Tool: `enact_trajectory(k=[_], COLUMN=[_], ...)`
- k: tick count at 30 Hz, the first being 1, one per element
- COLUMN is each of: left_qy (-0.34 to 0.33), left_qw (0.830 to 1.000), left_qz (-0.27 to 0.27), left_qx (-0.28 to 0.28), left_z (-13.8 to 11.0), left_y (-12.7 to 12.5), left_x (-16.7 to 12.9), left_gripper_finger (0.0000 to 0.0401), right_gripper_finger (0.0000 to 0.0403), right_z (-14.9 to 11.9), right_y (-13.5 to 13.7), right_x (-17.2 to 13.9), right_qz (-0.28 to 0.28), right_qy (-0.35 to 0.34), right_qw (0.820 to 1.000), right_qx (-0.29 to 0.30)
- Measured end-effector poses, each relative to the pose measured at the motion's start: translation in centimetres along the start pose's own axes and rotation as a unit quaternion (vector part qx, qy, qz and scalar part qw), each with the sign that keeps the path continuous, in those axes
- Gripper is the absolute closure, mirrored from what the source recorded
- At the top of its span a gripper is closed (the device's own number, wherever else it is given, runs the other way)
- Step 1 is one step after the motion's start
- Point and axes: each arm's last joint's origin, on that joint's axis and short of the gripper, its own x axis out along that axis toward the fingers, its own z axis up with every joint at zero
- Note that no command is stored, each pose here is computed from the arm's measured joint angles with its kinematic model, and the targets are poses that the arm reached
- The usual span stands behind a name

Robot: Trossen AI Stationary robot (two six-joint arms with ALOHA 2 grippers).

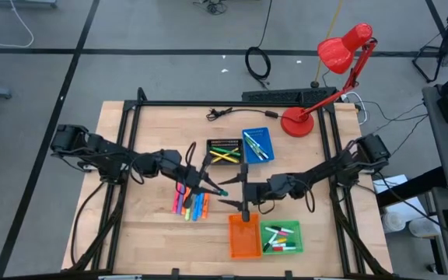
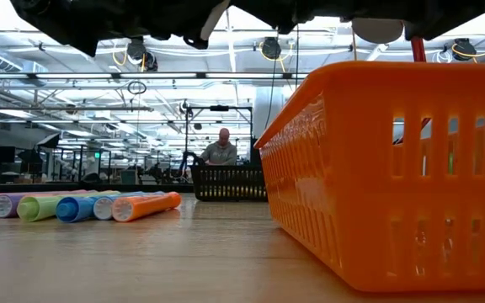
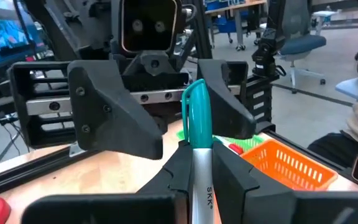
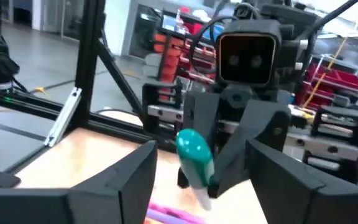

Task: Pick & Place Markers
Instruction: Put the green highlighter pen into the green bin

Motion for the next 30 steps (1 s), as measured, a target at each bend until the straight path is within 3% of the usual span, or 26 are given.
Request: enact_trajectory(k=[6,13,24,30], left_qy=[0.0,0.002,0.004,0.026], left_qw=[1.0,1.0,0.999,0.997], left_qz=[-0.003,-0.003,-0.005,-0.004], left_qx=[-0.001,-0.004,-0.046,-0.072], left_z=[0.0,0.0,0.0,-0.4], left_y=[-0.1,-0.1,-0.2,-0.3], left_x=[0.0,0.0,0.1,0.1], left_gripper_finger=[0.0364,0.036,0.0294,0.0283], right_gripper_finger=[0.024,0.0372,0.0373,0.0373], right_z=[-0.4,-0.4,1.5,2.8], right_y=[0.0,0.2,1.0,1.0], right_x=[0.3,0.2,-0.6,-1.7], right_qz=[0.003,0.009,0.012,-0.006], right_qy=[-0.011,-0.013,-0.035,0.009], right_qw=[1.0,0.999,0.998,0.998], right_qx=[-0.012,-0.052,-0.056,-0.058])
